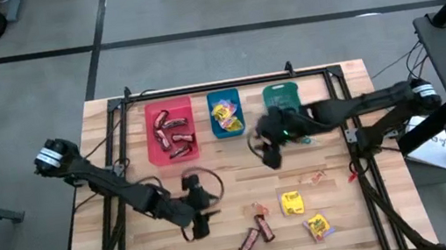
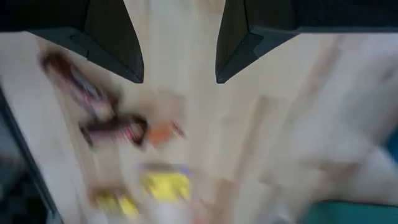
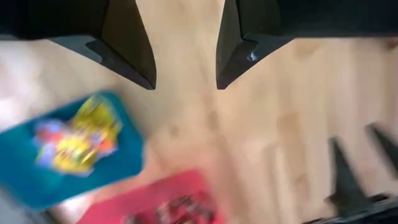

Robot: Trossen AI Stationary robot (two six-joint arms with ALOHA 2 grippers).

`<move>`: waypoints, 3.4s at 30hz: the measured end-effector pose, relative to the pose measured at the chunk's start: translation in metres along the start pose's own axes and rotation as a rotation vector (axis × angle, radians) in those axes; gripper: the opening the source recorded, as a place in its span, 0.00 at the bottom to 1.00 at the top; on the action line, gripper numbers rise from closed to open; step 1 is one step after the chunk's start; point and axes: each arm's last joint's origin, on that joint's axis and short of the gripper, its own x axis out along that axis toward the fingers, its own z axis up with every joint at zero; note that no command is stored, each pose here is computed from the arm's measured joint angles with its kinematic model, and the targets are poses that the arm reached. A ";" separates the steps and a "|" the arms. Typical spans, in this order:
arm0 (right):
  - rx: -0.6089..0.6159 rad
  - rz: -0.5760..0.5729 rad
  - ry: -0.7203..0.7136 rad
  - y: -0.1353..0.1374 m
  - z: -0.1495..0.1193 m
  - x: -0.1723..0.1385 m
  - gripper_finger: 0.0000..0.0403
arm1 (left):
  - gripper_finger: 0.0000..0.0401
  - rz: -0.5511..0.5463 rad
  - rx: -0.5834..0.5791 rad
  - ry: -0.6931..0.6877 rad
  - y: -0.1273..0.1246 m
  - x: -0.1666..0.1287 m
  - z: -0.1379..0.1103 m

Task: Sort candy
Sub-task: Put the chocolate bar into the red bin

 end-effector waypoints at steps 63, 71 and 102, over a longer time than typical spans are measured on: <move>0.075 0.076 0.428 0.131 -0.125 -0.071 0.37 | 0.30 0.054 -0.074 0.199 -0.127 0.109 -0.022; 0.070 0.066 0.411 0.131 -0.125 -0.071 0.37 | 0.05 0.055 -0.072 0.204 -0.127 0.108 -0.022; -0.158 -0.118 0.162 0.116 -0.108 -0.061 0.34 | 0.00 0.542 0.000 0.225 -0.013 -0.055 0.072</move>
